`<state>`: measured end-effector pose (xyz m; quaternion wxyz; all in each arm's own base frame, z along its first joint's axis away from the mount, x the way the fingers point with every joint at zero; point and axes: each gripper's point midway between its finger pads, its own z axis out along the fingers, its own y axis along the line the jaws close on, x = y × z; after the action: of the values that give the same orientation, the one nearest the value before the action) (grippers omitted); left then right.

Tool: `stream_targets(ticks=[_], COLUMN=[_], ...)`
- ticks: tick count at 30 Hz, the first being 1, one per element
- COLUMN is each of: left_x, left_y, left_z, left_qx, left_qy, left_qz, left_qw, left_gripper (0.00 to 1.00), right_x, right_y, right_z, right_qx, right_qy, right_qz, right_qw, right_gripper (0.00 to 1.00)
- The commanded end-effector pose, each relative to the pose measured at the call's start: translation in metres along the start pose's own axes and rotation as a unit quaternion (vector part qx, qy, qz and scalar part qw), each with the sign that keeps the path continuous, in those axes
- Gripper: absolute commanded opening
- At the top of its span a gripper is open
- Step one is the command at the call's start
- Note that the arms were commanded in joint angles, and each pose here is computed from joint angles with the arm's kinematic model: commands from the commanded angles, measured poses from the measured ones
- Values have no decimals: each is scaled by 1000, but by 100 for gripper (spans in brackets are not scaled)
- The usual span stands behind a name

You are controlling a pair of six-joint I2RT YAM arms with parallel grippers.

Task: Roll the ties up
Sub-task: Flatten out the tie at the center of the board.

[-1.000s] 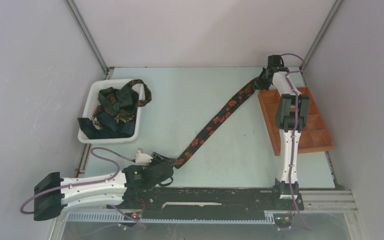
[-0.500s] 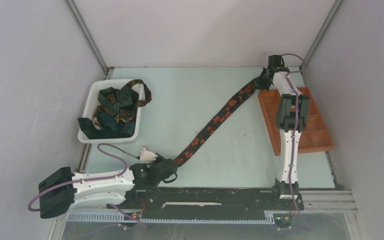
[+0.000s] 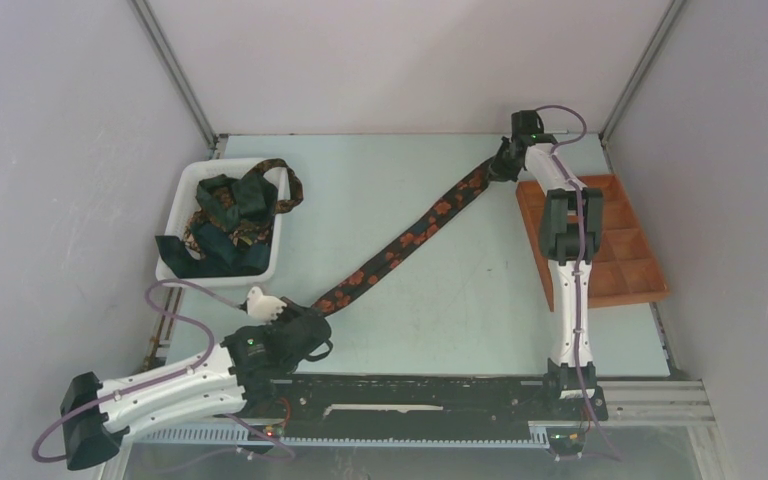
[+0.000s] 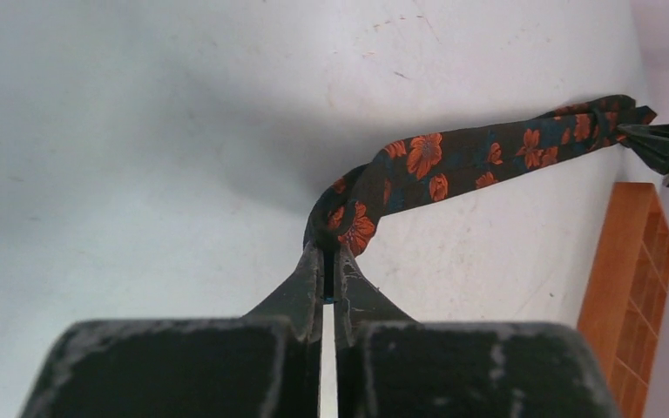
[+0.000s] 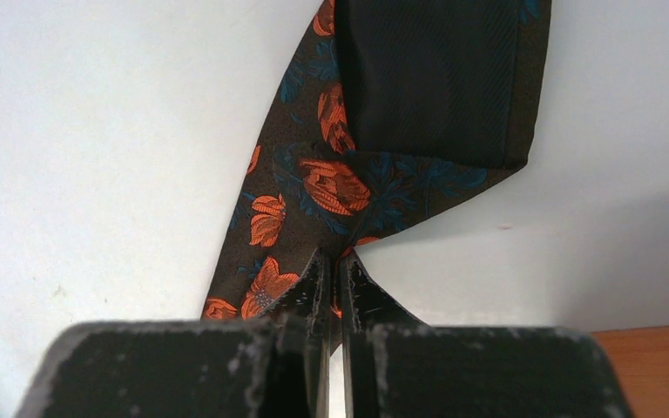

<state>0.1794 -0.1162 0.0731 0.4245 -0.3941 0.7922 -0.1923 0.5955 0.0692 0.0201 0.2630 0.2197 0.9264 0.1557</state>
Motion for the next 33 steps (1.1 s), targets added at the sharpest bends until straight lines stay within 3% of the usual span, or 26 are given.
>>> stream_targets(ticks=[1,4,5,8,10,12,18,22,29,33], left_x=[-15,-1,4,13,13,8,-21,-40,-34,-23], left_y=[25,24,23,16,10,4,-28,-52,-85,-103], left_z=[4,4,4,-1,-7,-14,-37,-44,0,37], left_qx=[-23,-9,-3,11,16,15,16,17,34,43], left_qy=[-36,-4,8,36,47,53,37,21,92,145], left_qz=[42,53,54,73,88,104,189,224,260,288], left_qw=[998,999,998,997,995,993,981,974,961,946], left_gripper=[1,11,16,43,53,57,73,74,55,49], right_x=[1,1,-1,-11,-17,-23,-16,19,109,170], right_y=[13,6,5,9,15,22,44,49,50,39], right_z=[-18,-21,-24,-41,-55,-70,-118,-143,-182,-192], right_qx=[-2,5,6,7,8,7,8,7,-24,-31], right_qy=[-1,2,0,-18,-32,-45,-65,-59,-36,-2], right_qz=[-13,-10,-10,-14,-22,-31,-57,-81,-128,-158], right_qw=[1000,1000,1000,1000,999,998,996,995,991,987], right_gripper=[0,4,12,51,65,72,75,76,72,71])
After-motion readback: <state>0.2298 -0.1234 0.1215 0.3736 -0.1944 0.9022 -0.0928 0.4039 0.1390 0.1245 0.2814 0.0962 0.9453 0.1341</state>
